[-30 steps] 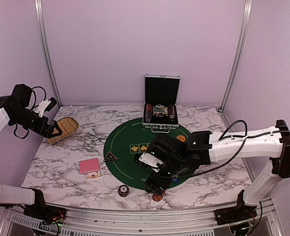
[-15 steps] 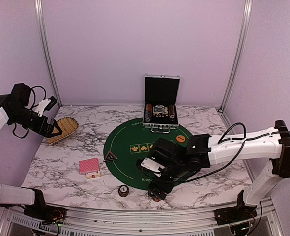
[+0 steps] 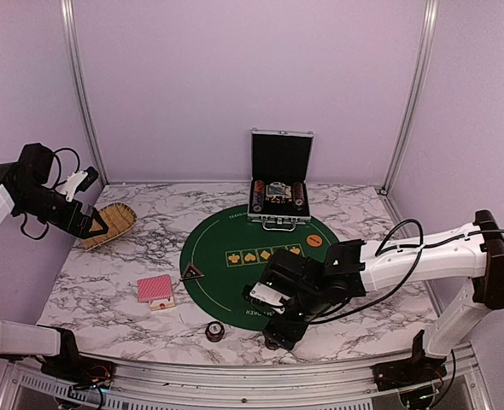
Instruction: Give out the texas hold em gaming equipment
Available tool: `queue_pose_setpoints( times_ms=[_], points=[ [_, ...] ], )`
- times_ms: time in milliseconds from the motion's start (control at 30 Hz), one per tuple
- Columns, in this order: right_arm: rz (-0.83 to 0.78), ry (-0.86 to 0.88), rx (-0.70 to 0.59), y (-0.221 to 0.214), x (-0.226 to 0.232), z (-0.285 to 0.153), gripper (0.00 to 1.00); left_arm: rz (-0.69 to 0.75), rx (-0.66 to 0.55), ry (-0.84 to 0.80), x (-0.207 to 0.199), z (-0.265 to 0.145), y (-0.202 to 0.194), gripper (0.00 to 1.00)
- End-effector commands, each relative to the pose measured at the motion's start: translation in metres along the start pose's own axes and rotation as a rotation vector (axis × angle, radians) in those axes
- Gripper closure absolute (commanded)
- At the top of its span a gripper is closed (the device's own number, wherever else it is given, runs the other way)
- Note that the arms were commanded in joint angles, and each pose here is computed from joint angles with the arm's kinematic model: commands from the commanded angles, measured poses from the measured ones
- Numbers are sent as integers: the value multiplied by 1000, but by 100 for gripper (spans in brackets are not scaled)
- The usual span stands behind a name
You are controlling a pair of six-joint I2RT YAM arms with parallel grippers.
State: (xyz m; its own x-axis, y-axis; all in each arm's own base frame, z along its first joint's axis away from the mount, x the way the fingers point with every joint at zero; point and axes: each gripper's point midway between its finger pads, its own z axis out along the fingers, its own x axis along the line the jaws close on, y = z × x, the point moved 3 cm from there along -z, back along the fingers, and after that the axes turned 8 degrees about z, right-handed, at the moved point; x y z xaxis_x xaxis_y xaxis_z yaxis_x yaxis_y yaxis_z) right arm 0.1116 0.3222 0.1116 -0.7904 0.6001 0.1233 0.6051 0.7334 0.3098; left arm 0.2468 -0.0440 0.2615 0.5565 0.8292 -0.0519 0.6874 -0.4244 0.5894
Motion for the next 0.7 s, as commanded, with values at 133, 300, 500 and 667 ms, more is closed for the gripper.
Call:
queue_pose_setpoints(
  times_ms=[133, 300, 500, 667],
  points=[
    [12, -6, -17, 1, 0, 5, 23, 13, -13, -12, -5, -9, 4, 1],
    [13, -4, -20, 2, 0, 8, 28, 13, -16, -8, -5, -10, 5, 1],
    [11, 7, -25, 4, 2, 10, 34, 19, -12, 0, -4, -11, 4, 1],
    [8, 4, -19, 3, 2, 12, 39, 24, -17, -2, -5, -12, 6, 1]
  ],
)
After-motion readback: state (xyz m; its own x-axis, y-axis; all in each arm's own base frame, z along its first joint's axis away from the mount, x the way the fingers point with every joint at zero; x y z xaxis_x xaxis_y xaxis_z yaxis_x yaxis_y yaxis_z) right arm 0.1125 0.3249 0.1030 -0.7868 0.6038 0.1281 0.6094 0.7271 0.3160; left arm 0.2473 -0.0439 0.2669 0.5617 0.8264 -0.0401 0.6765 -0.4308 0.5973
